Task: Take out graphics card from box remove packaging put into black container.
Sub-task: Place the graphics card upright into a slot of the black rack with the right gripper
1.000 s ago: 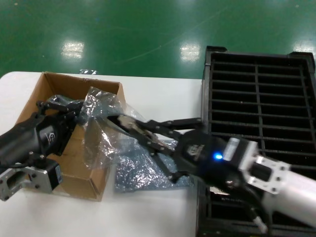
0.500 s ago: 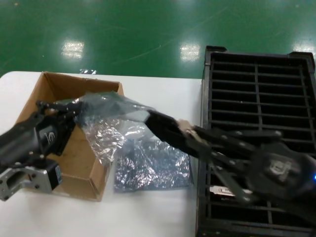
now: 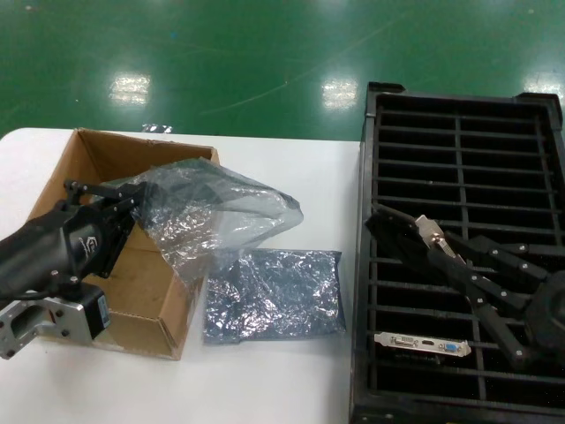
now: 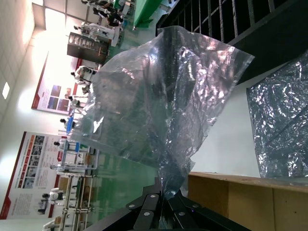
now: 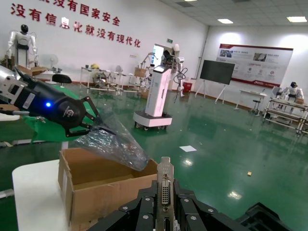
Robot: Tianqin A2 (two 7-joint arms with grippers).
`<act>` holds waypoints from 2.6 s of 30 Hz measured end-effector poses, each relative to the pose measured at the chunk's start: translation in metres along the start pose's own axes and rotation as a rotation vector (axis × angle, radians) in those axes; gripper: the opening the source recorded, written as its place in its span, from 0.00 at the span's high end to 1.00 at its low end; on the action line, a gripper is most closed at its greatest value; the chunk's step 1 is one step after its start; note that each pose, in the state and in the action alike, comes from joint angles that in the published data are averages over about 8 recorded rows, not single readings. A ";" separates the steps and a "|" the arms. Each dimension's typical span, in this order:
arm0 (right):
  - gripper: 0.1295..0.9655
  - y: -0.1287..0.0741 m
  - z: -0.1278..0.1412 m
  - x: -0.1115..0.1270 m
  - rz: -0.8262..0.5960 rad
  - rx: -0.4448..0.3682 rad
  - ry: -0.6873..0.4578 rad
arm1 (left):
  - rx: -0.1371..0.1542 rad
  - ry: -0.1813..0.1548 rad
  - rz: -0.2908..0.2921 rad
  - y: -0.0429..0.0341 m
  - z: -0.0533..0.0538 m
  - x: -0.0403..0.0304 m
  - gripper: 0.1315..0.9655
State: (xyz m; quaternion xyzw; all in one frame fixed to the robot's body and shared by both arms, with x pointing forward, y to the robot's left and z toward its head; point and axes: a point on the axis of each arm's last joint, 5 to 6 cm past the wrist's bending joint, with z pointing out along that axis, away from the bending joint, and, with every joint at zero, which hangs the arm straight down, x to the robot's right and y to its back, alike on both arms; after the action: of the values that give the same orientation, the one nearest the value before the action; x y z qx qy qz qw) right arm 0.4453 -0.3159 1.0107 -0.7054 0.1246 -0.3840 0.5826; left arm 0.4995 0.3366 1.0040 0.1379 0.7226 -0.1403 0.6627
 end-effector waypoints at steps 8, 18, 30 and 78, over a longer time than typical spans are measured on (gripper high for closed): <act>0.93 0.001 0.000 0.000 -0.001 -0.010 0.010 | 0.000 0.000 0.000 0.0000 0.000 0.0000 0.99; 0.93 -0.005 0.009 0.004 -0.022 -0.021 -0.011 | 0.000 0.000 0.000 0.0000 0.000 0.0000 0.99; 0.93 -0.053 0.036 0.034 -0.179 -0.258 -0.210 | 0.000 0.000 0.000 0.0000 0.000 0.0000 0.99; 0.93 -0.096 0.135 0.086 -0.335 -0.712 -0.495 | 0.000 0.000 0.000 0.0000 0.000 0.0000 0.99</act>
State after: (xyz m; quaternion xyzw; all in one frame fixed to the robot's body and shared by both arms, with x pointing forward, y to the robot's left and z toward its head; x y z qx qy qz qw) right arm 0.5700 -0.2434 1.1289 -0.9424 -0.0095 -0.2262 0.2462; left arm 0.4995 0.3366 1.0039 0.1379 0.7226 -0.1403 0.6627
